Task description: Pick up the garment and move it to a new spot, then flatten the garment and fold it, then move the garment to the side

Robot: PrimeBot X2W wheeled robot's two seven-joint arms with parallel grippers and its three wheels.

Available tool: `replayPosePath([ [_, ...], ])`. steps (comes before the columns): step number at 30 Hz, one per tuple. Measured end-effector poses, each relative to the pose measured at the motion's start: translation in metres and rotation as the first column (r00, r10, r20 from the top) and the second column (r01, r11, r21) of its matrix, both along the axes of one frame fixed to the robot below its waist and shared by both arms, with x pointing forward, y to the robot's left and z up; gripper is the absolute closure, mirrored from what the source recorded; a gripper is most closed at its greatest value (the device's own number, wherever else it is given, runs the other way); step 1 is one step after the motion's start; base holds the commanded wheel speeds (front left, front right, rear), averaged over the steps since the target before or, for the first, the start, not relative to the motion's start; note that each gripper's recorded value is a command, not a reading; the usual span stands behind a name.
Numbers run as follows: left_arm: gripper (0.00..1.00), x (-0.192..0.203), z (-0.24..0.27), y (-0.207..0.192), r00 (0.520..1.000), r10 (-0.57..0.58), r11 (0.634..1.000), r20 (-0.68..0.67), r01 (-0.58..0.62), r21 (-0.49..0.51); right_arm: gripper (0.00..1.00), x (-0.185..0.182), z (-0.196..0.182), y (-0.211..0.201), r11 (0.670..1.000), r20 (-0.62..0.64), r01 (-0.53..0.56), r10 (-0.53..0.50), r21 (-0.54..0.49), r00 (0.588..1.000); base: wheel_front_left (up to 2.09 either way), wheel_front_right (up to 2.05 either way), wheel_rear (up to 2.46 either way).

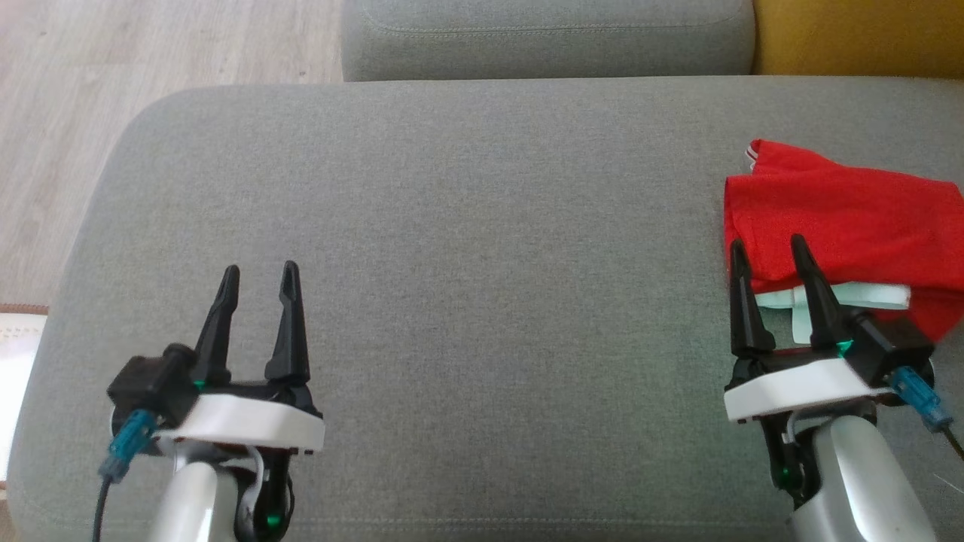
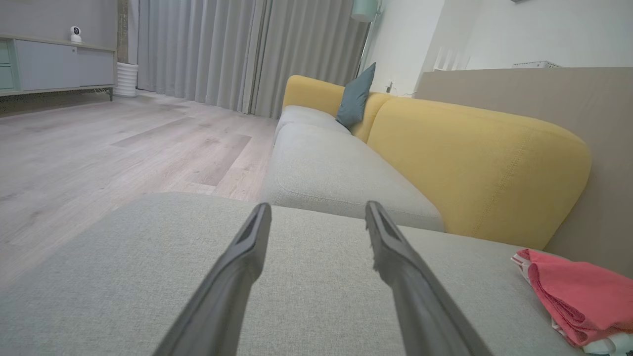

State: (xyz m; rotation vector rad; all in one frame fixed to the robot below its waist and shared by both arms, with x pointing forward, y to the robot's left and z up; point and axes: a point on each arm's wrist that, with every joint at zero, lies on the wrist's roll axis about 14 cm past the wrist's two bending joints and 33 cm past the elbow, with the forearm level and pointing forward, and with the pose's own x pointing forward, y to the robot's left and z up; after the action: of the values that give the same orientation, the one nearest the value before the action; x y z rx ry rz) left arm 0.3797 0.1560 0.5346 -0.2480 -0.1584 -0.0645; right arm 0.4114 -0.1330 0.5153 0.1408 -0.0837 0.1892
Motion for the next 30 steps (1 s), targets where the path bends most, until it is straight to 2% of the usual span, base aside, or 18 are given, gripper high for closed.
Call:
replayPosePath([
  [8, 0.0, 0.001, -0.005, -0.002, 1.0, -0.003, 1.0, -0.015, 0.003, 0.022, 0.0, 0.0, -0.002, -0.002, 1.0, -0.005, 0.006, -0.006, 0.0, 1.0, 0.0, 0.0, 0.0],
  [14, 0.0, -0.001, -0.02, -0.005, 0.998, -0.027, 0.997, -0.062, 0.022, -0.07, 0.0, 0.0, -0.002, -0.004, 1.0, -0.005, 0.011, -0.011, 0.0, 1.0, 0.0, 0.0, 0.0],
  [30, 0.0, 0.0, -0.016, -0.009, 0.997, -0.065, 0.988, -0.044, 0.059, -0.142, 0.0, -0.002, -0.001, -0.009, 1.0, -0.002, 0.025, -0.025, 0.0, 1.0, 0.0, 0.0, 0.0],
])
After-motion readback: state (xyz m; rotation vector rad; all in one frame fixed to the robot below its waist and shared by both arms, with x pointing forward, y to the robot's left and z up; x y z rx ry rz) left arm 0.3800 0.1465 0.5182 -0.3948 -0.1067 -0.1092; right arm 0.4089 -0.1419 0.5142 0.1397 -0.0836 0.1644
